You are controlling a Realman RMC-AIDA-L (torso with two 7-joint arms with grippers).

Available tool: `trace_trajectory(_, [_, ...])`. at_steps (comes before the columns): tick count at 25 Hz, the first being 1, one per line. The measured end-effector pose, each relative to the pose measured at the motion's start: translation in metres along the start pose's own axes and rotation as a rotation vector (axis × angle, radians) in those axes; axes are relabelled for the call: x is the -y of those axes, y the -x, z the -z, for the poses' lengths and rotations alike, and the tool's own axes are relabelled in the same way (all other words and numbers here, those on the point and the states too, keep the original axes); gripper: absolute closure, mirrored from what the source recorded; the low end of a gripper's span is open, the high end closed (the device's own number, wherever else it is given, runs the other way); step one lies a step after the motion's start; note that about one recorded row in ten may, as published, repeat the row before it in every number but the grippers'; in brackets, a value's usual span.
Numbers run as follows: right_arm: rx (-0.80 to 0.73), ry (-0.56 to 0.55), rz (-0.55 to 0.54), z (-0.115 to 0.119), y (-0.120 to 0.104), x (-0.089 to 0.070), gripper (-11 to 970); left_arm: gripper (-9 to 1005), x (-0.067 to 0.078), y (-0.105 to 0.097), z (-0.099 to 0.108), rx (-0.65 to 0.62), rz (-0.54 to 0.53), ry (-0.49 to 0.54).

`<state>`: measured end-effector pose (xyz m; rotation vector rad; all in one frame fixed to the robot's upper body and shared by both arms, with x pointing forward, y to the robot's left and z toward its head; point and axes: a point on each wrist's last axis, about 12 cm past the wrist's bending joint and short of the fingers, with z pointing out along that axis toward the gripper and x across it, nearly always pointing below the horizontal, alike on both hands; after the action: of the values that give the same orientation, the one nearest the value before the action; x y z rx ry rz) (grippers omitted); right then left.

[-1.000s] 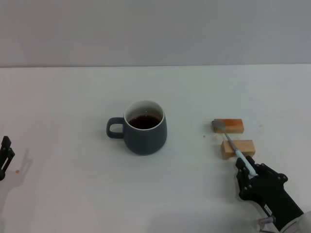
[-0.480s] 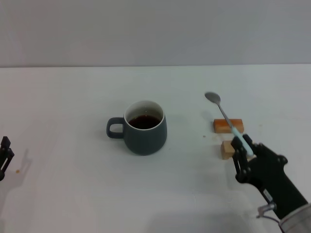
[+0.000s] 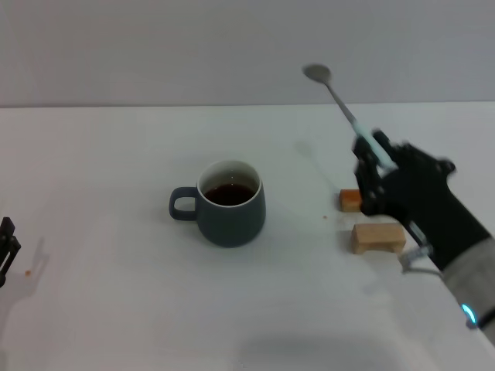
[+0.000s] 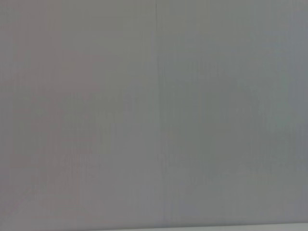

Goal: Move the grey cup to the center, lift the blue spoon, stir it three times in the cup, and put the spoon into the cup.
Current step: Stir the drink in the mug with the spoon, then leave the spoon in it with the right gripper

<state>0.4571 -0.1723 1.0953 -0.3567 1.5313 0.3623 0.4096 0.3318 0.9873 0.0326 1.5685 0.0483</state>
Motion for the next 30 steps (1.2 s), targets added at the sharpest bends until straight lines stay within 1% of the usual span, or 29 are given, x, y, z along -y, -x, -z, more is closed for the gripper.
trace_trajectory(2, [-0.025, 0.012, 0.036, -0.009, 0.014, -0.008, 796, 138, 0.000, 0.000, 0.000, 0.001, 0.000, 0.000])
trace_trajectory(3, [-0.053, 0.030, 0.063, -0.018, 0.027, -0.014, 796, 138, 0.000, 0.000, 0.000, 0.001, 0.000, 0.001])
trace_trajectory(5, [-0.072, 0.046, 0.070, -0.021, 0.031, -0.017, 796, 138, 0.000, 0.000, 0.000, 0.001, -0.001, 0.001])
trace_trajectory(8, [-0.117, 0.081, 0.067, -0.030, 0.046, -0.022, 796, 138, -0.001, 0.000, 0.001, -0.002, -0.005, 0.002])
trace_trajectory(11, [-0.110, 0.123, 0.057, -0.034, 0.064, -0.025, 796, 138, -0.002, -0.001, 0.002, -0.007, -0.005, 0.004])
trace_trajectory(12, [-0.101, 0.154, 0.038, -0.033, 0.071, -0.026, 796, 138, -0.002, -0.001, 0.002, -0.007, -0.005, 0.005])
trace_trajectory(13, [-0.085, 0.212, 0.008, -0.032, 0.082, -0.027, 796, 138, -0.003, -0.001, 0.003, -0.007, -0.006, 0.005])
trace_trajectory(14, [-0.085, 0.212, 0.008, -0.032, 0.082, -0.027, 796, 138, -0.003, -0.001, 0.003, -0.008, -0.007, 0.005])
trace_trajectory(15, [-0.065, 0.272, -0.016, -0.032, 0.093, -0.030, 796, 138, -0.004, -0.001, 0.003, -0.009, -0.009, 0.006])
trace_trajectory(16, [-0.065, 0.272, -0.016, -0.032, 0.093, -0.030, 796, 138, -0.004, -0.002, 0.004, -0.011, -0.012, 0.007])
trace_trajectory(18, [-0.056, 0.321, -0.030, -0.034, 0.102, -0.033, 796, 138, -0.006, -0.002, 0.004, -0.014, -0.016, 0.008])
trace_trajectory(19, [-0.072, 0.360, -0.041, -0.040, 0.109, -0.037, 796, 138, -0.006, -0.002, 0.004, -0.014, -0.018, 0.007])
trace_trajectory(20, [-0.072, 0.360, -0.041, -0.040, 0.109, -0.037, 796, 138, -0.006, -0.002, 0.003, -0.015, -0.018, 0.007])
trace_trajectory(21, [-0.088, 0.371, -0.035, -0.044, 0.113, -0.039, 796, 138, -0.006, -0.002, 0.003, -0.015, -0.018, 0.006])
trace_trajectory(24, [-0.178, 0.380, 0.038, -0.058, 0.119, -0.046, 796, 138, -0.006, -0.002, 0.002, -0.017, -0.022, 0.004])
trace_trajectory(27, [-0.216, 0.385, 0.058, -0.064, 0.125, -0.047, 796, 138, -0.005, -0.002, 0.001, -0.018, -0.022, 0.002])
trace_trajectory(30, [-0.303, 0.371, 0.128, -0.070, 0.136, -0.047, 796, 138, -0.005, -0.003, 0.002, -0.020, -0.022, 0.002])
